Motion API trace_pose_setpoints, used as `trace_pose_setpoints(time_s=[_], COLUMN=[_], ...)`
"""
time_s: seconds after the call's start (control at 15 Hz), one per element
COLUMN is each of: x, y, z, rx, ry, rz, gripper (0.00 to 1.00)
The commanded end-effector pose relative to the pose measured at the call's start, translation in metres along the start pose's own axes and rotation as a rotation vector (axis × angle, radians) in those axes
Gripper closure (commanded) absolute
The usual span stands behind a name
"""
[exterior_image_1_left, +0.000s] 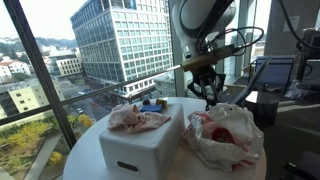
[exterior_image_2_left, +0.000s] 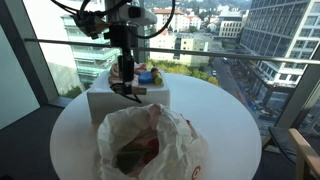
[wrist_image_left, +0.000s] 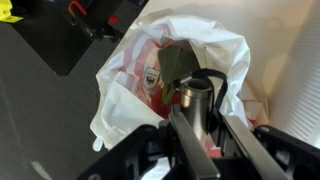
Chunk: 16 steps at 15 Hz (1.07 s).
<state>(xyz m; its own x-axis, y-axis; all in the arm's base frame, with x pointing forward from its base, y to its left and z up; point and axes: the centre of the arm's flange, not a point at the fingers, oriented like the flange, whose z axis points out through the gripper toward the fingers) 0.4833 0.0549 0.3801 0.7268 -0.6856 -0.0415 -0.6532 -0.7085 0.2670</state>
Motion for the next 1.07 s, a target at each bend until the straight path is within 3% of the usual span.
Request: trace_pose_setpoints(time_s=[0.0, 0.4, 0.8, 0.87, 1.0], x=[0.009, 0.05, 0.093, 0.098, 0.103], y=[0.021, 0.012, -0.008, -0.008, -0.007], z=[0.04, 0.099, 0.127, 0.13, 0.131], rx=[0.008, 0.047, 0.057, 0.068, 0.094], ry=[-0.16, -0.314, -0.27, -0.264, -0.25], rz=[-0.027, -0.117, -0.142, -0.136, -0.134], gripper=[0.87, 0.87, 0.86, 0.46, 0.38])
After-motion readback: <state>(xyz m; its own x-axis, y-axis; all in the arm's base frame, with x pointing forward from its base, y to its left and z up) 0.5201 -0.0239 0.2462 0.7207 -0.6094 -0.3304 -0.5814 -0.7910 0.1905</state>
